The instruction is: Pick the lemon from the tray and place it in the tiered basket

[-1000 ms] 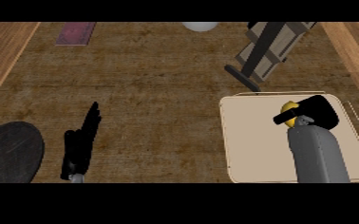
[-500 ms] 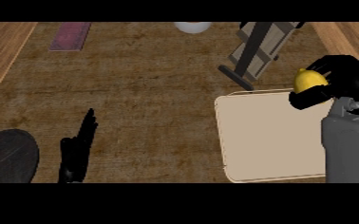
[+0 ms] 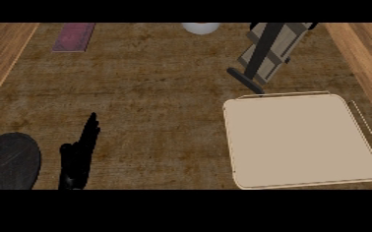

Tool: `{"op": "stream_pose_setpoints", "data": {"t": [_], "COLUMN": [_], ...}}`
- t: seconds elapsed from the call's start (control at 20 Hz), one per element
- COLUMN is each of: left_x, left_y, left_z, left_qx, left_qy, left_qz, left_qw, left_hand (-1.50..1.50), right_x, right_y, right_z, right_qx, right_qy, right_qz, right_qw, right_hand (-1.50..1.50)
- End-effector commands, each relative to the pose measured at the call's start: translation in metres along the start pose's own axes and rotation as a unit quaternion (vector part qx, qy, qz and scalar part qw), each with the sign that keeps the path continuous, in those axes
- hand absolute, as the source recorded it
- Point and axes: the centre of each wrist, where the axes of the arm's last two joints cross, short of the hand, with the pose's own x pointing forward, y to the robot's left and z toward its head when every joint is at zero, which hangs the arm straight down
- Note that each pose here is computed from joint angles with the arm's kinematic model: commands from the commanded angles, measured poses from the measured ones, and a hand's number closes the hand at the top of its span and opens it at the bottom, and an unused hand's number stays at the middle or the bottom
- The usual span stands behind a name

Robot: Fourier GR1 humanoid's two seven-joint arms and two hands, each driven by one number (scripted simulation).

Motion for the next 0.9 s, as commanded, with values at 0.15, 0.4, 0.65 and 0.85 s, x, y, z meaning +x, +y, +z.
{"op": "stream_pose_setpoints", "data": {"t": [0.15,0.4,0.65,0.85], "left_x": [-0.006,0.009,0.020,0.013], "left_y": [-0.002,-0.001,-0.017,-0.014], "left_z": [0.003,-0.009,-0.005,-0.006], "left_qx": [-0.005,-0.014,-0.011,-0.022], "left_qy": [-0.003,-0.008,-0.016,-0.016], "left_qz": [-0.001,0.004,0.002,-0.003], "left_qw": [1.0000,0.9999,0.9998,0.9996], "left_hand": [0.00,0.00,0.00,0.00], "right_x": [0.045,0.072,0.090,0.100], "right_y": [-0.076,-0.097,-0.099,-0.104], "right_z": [0.008,-0.017,-0.047,-0.074], "right_qx": [-0.038,-0.040,-0.044,-0.030], "right_qy": [0.023,0.030,0.050,0.071], "right_qz": [0.049,0.046,0.033,0.038], "right_qw": [0.998,0.998,0.997,0.996], "right_hand": [1.50,1.50,1.50,1.50]}}
